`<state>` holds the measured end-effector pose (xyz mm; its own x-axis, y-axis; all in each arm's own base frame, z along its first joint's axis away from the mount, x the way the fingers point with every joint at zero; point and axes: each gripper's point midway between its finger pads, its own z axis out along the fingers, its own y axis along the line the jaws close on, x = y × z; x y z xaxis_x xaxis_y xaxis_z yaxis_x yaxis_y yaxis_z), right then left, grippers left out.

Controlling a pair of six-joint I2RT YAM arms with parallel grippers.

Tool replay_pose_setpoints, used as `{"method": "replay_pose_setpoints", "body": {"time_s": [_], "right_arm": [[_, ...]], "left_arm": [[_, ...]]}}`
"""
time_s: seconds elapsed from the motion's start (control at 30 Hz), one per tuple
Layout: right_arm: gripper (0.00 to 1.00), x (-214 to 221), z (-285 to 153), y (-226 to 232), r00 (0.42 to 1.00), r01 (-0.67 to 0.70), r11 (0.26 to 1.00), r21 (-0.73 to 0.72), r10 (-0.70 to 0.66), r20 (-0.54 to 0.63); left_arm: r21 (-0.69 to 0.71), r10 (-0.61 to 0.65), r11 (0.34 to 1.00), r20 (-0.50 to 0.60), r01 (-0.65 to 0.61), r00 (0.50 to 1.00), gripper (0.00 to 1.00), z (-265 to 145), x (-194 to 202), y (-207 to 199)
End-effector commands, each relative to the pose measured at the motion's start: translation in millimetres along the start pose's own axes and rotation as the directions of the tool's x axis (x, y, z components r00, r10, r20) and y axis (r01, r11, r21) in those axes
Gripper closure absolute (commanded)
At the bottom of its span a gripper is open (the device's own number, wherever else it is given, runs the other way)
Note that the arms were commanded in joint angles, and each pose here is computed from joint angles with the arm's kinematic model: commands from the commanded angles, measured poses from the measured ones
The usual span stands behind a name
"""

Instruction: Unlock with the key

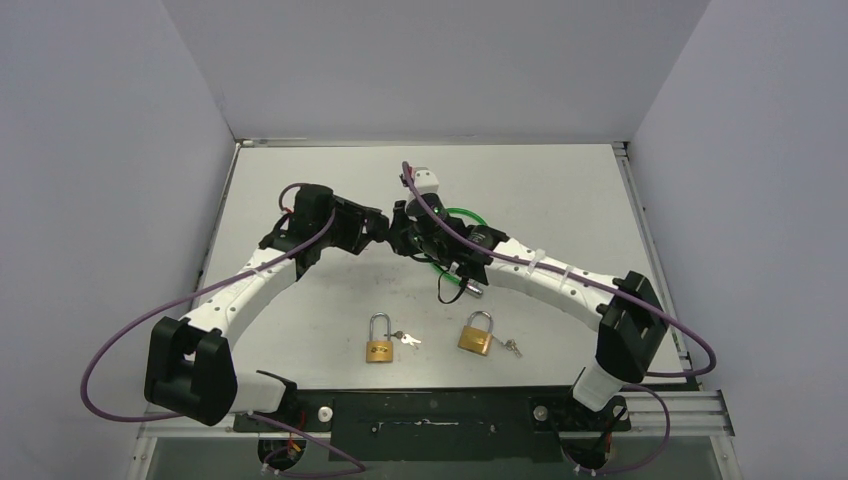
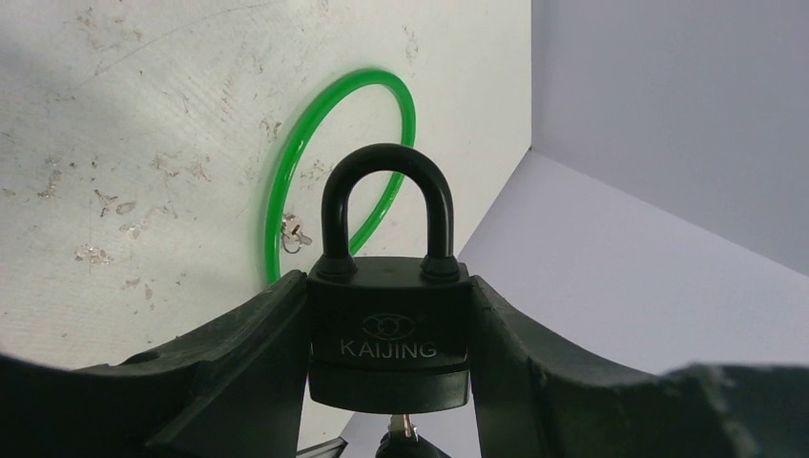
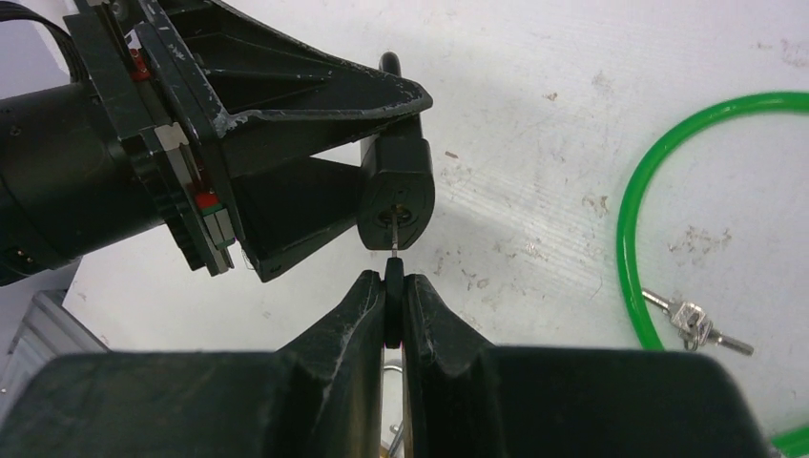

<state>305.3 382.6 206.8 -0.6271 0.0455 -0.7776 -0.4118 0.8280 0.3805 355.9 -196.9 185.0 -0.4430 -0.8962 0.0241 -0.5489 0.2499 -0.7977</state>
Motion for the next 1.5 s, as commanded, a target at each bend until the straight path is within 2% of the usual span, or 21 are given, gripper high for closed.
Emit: {"method": "replay_pose_setpoints", "body": {"time_s": [0.0, 0.13, 0.43, 0.57, 0.7, 0.9, 1.0, 1.07, 1.23, 1.4, 1.47], "right_arm": [[1.00, -4, 21, -3, 0.990, 0.118, 0.993, -0.018, -0.116, 0.085], [1.00, -6, 20, -2, 0.981, 0.163, 0.986, -0.047, -0.157, 0.111], [1.00, 2, 41, -18, 1.000, -0.027, 0.987, 0.158, 0.029, -0.005], [1.00, 2, 46, -21, 1.000, -0.016, 0.977, 0.212, 0.020, -0.019], [1.00, 5, 52, -27, 1.000, 0.005, 0.975, 0.223, -0.001, -0.018], [1.00, 1, 51, -17, 0.996, -0.084, 0.989, 0.120, 0.088, -0.026], [1.00, -8, 43, -12, 0.973, -0.227, 0.974, -0.020, 0.226, -0.042], [1.00, -17, 34, -11, 0.942, -0.335, 0.935, -0.118, 0.330, -0.059], [1.00, -44, 7, -2, 0.826, -0.557, 0.769, -0.314, 0.552, -0.113], [1.00, -61, -13, 2, 0.700, -0.689, 0.591, -0.419, 0.694, -0.172], [1.00, -66, -20, 4, 0.663, -0.716, 0.541, -0.441, 0.725, -0.187]], "left_arm": [[0.276, 0.090, 0.961, -0.285, -0.008, 0.954, 1.00, -63, 65, -78], [0.291, 0.078, 0.957, -0.303, 0.014, 0.950, 1.00, -65, 67, -80], [0.287, 0.034, 0.956, -0.304, 0.058, 0.952, 1.00, -68, 65, -79], [0.295, -0.028, 0.948, -0.287, 0.116, 0.958, 1.00, -69, 59, -80], [0.312, -0.010, 0.945, -0.285, 0.103, 0.959, 1.00, -70, 59, -85], [0.335, 0.005, 0.938, -0.277, 0.091, 0.961, 1.00, -72, 59, -88], [0.395, 0.045, 0.917, -0.248, 0.059, 0.968, 1.00, -74, 56, -97], [0.436, 0.065, 0.899, -0.220, 0.038, 0.973, 1.00, -77, 53, -103], [0.525, 0.140, 0.849, -0.119, -0.057, 0.983, 1.00, -84, 43, -117], [0.600, 0.199, 0.789, -0.049, -0.131, 0.979, 1.00, -92, 40, -130], [0.623, 0.209, 0.769, -0.034, -0.143, 0.977, 1.00, -94, 40, -134]]}}
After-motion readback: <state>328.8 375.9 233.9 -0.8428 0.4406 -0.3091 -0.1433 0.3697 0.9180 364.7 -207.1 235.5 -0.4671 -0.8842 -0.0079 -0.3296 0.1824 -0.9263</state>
